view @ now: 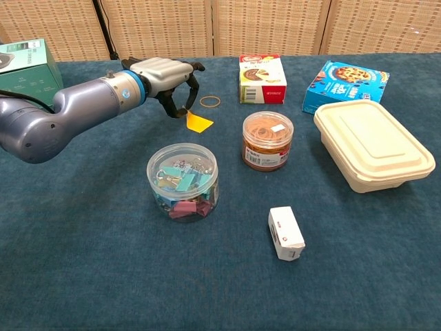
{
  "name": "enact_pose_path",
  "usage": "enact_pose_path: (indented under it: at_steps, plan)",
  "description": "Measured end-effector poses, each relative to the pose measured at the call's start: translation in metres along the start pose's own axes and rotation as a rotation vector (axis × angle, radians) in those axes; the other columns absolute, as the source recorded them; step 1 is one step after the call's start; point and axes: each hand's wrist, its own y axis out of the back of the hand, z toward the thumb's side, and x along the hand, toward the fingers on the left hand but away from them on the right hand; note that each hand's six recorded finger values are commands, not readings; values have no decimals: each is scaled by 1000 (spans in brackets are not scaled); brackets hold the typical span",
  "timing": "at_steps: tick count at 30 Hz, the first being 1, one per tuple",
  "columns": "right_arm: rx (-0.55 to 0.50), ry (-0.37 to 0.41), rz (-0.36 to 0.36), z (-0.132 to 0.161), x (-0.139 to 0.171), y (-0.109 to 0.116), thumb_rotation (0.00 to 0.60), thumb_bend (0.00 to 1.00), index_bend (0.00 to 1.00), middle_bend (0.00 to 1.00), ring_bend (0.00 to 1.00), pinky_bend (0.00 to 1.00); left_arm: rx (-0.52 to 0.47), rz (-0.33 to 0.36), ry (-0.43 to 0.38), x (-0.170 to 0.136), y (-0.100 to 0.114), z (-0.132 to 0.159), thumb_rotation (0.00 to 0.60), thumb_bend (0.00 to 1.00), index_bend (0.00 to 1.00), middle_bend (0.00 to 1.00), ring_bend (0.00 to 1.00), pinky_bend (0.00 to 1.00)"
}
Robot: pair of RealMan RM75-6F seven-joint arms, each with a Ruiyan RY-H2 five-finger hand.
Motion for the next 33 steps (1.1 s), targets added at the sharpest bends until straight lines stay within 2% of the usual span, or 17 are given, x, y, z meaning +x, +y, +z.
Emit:
enact_pose_path:
  at_steps: [11, 21, 28, 33]
  plan:
    - [8, 10, 3, 3, 1, -2, 600, 0, 0, 0, 0, 0, 63, 46, -145, -23, 4, 4, 600, 404, 696, 0, 0, 0]
    - [12, 18, 2, 7, 2, -2, 600, 0, 0, 0, 0, 0, 56, 71, -241, -41, 8, 14, 600, 400, 699, 0, 0, 0]
    - [10, 19, -2, 7, 3, -1, 600, 0, 0, 0, 0, 0, 13, 122, -328, -53, 22, 36, 600, 401, 699, 0, 0, 0]
    - [10, 24, -2, 9, 4, -1, 600, 0, 0, 0, 0, 0, 2, 165, -353, -61, 39, 40, 600, 401, 699, 0, 0, 0]
